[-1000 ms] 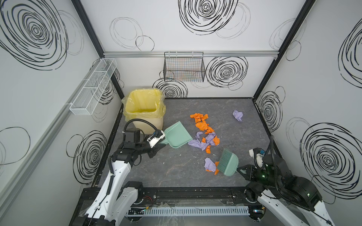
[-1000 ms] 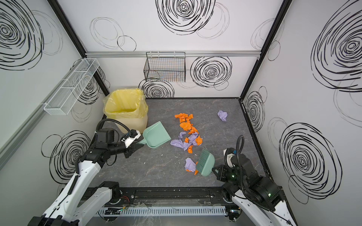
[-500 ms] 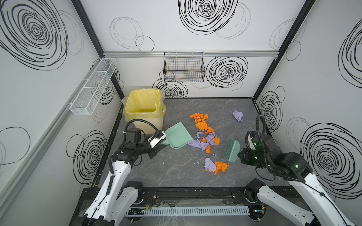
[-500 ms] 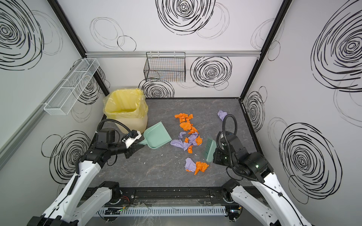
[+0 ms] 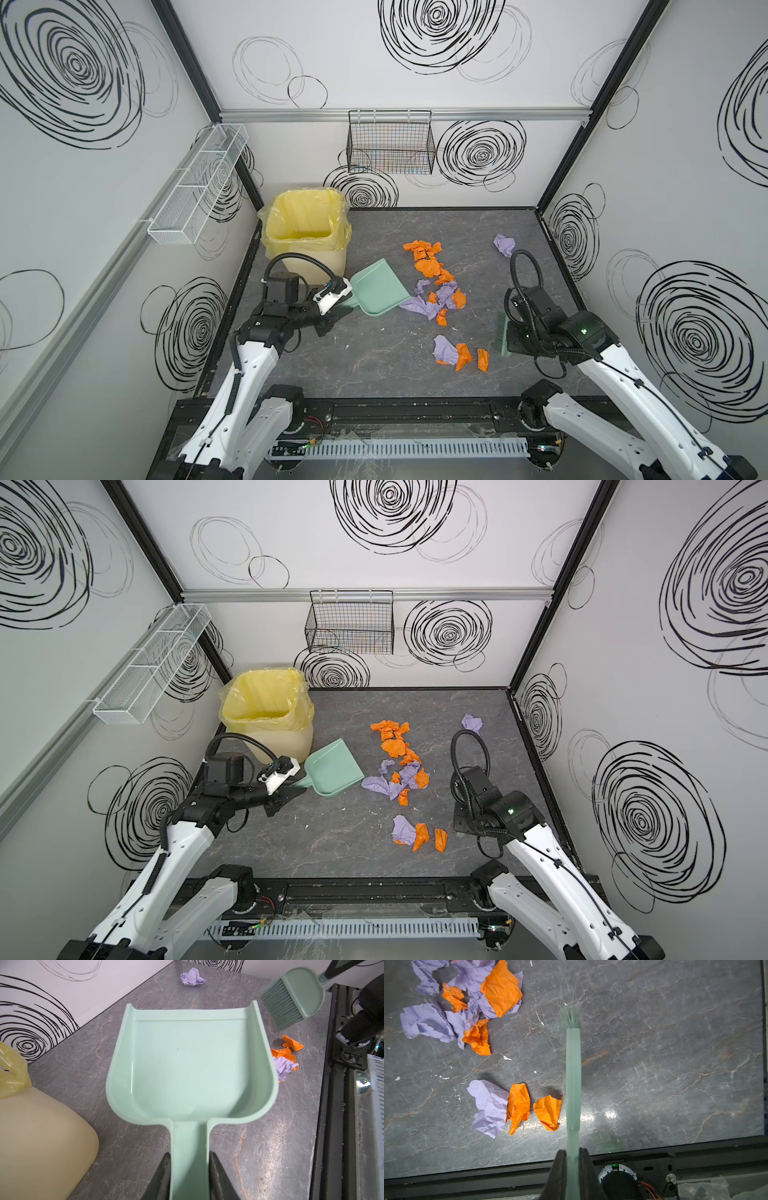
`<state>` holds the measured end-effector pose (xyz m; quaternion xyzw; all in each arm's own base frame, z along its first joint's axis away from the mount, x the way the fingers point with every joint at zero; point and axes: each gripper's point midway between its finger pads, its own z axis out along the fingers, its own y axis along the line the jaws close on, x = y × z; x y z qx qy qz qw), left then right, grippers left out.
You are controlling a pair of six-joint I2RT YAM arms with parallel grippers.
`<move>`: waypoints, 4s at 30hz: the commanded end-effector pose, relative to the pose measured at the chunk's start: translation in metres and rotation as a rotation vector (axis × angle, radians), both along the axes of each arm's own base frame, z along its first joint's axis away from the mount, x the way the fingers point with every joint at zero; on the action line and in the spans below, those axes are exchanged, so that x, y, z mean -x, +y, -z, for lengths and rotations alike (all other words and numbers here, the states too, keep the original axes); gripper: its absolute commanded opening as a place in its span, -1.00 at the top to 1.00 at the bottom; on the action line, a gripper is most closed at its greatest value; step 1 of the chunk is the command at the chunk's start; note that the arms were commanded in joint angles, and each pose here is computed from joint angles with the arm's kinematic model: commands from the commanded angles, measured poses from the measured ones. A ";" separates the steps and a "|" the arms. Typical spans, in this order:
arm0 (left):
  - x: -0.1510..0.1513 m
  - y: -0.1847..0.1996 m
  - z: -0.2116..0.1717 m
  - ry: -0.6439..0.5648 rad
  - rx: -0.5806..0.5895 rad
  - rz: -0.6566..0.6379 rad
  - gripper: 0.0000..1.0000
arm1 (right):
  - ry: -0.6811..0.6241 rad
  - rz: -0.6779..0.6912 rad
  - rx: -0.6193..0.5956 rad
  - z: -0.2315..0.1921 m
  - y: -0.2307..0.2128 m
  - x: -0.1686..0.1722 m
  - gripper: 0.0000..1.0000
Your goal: Sweep away the paper scraps from the table
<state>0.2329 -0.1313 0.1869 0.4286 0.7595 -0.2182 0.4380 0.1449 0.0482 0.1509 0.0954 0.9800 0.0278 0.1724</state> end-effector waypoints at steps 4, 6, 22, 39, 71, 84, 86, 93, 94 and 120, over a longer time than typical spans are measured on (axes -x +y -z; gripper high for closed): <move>-0.001 -0.006 -0.001 -0.014 0.019 0.035 1.00 | 0.052 -0.009 -0.089 0.004 0.013 0.012 1.00; 0.000 -0.006 -0.001 -0.013 0.019 0.035 1.00 | 0.072 -0.012 -0.130 0.006 0.021 0.017 1.00; 0.002 -0.006 -0.002 -0.018 0.020 0.040 1.00 | 0.112 -0.014 -0.202 0.001 0.067 0.027 1.00; 0.003 -0.006 -0.002 -0.019 0.017 0.040 1.00 | -0.085 -0.045 -0.268 -0.061 0.061 0.014 1.00; 0.001 -0.007 0.002 -0.010 0.011 0.042 1.00 | -0.113 -0.078 -0.336 0.004 0.110 -0.015 1.00; 0.005 -0.008 -0.001 -0.014 0.013 0.054 1.00 | -0.327 -0.043 -0.348 -0.041 0.115 -0.059 1.00; 0.004 -0.008 -0.001 -0.014 0.012 0.053 1.00 | -0.313 -0.074 -0.359 -0.048 0.114 -0.052 1.00; 0.003 -0.009 0.000 -0.012 0.014 0.055 1.00 | -0.204 -0.317 -0.615 -0.066 0.152 -0.004 1.00; 0.003 -0.009 0.000 -0.011 0.014 0.055 1.00 | -0.178 -0.343 -0.636 -0.064 0.156 0.003 1.00; 0.003 -0.009 0.002 -0.002 0.011 0.054 1.00 | -0.079 -0.407 -0.300 0.004 0.155 0.002 1.00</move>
